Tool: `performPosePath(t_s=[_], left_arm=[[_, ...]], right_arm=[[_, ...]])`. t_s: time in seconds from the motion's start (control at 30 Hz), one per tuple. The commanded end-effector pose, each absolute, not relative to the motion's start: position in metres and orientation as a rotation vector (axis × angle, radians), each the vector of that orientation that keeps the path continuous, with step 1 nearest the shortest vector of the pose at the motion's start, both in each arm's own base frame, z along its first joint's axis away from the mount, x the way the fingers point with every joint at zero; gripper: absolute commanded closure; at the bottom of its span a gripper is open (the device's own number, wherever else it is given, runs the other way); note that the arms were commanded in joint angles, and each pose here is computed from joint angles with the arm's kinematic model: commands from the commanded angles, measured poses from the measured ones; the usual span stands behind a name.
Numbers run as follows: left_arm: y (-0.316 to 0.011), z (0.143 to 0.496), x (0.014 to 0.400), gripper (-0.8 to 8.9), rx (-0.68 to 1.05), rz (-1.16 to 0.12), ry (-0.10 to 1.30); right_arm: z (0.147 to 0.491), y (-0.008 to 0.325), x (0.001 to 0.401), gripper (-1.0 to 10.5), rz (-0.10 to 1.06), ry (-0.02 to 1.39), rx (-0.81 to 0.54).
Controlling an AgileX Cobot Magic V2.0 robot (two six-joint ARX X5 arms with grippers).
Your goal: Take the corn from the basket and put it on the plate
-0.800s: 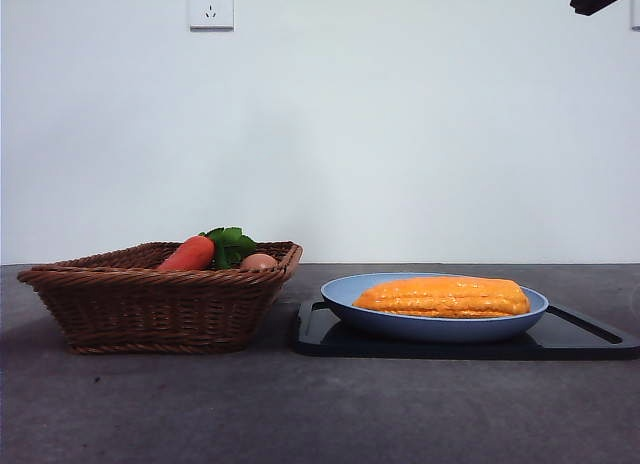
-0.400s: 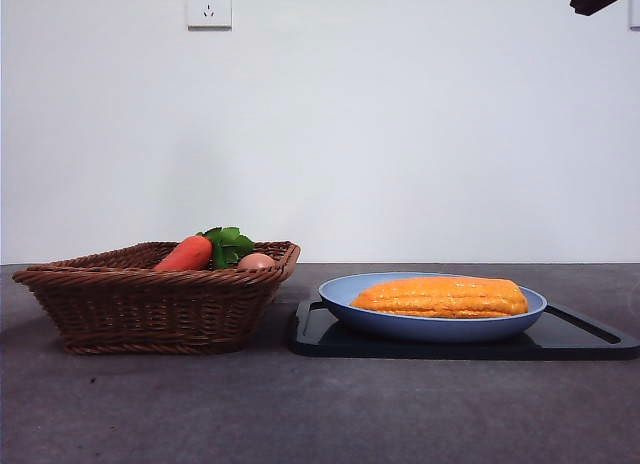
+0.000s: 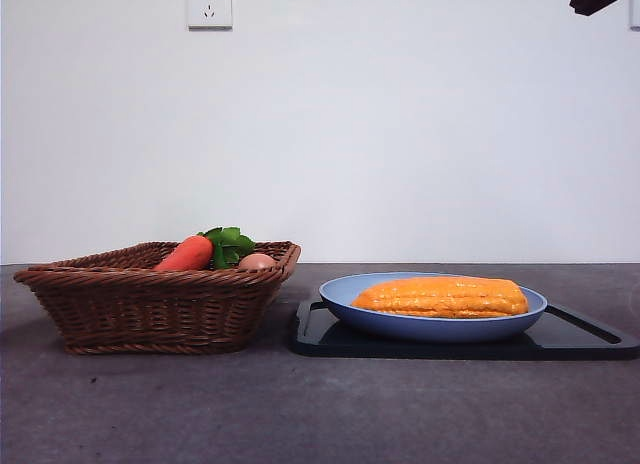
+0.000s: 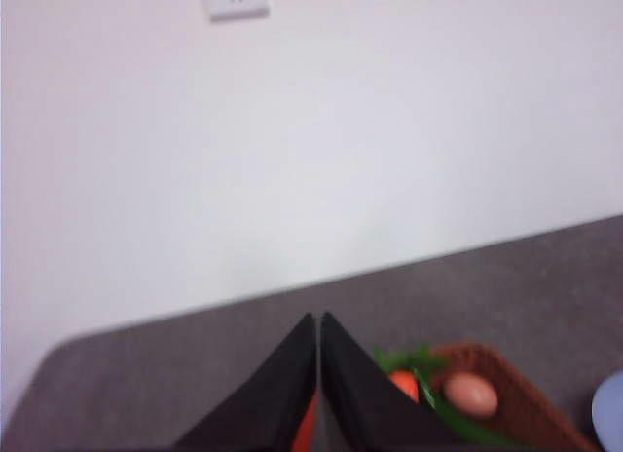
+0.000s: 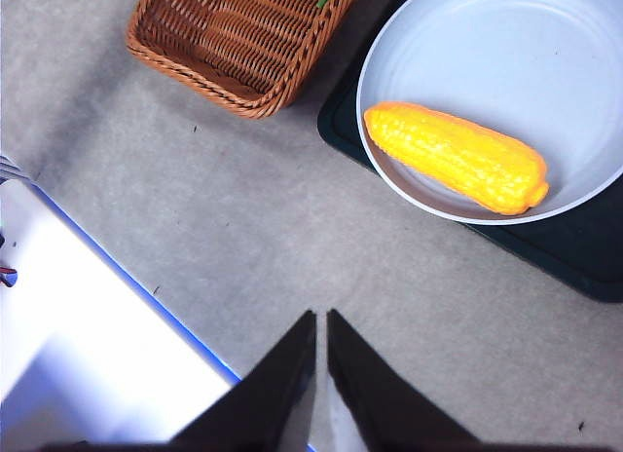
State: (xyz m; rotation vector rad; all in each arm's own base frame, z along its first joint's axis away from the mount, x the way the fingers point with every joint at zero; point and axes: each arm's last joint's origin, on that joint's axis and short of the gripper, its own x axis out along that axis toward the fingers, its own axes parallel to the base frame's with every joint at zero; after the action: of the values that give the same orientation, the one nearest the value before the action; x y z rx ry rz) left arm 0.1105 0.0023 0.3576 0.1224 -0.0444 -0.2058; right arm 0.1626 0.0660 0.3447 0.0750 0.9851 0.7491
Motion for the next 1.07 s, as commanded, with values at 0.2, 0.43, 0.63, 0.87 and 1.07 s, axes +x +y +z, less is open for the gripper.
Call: performPosePath(t_s=[0.2, 0.43, 0.63, 0.87, 1.07], left_arm=[[0.005, 0.277, 0.101, 8.06, 0.064, -0.157, -0.036], [0.007, 0.218, 0.098, 8.06, 0.03, -0.095, 0.012], [0.007, 0.188, 0.097, 8.06, 0.023, -0.08, 0.042], [0.008, 0.165, 0.097, 8.06, -0.008, -0.041, 0.065], [0.008, 0.154, 0.097, 8.06, -0.013, -0.039, 0.102]], right_arm=[[0.349, 0.067, 0.164, 9.4, 0.759, 0.963, 0.061], [0.349, 0.067, 0.164, 9.4, 0.759, 0.963, 0.061], [0.349, 0.067, 0.164, 9.4, 0.759, 0.963, 0.061], [0.349, 0.067, 0.164, 9.4, 0.759, 0.963, 0.061], [0.349, 0.067, 0.164, 9.4, 0.759, 0.963, 0.061]])
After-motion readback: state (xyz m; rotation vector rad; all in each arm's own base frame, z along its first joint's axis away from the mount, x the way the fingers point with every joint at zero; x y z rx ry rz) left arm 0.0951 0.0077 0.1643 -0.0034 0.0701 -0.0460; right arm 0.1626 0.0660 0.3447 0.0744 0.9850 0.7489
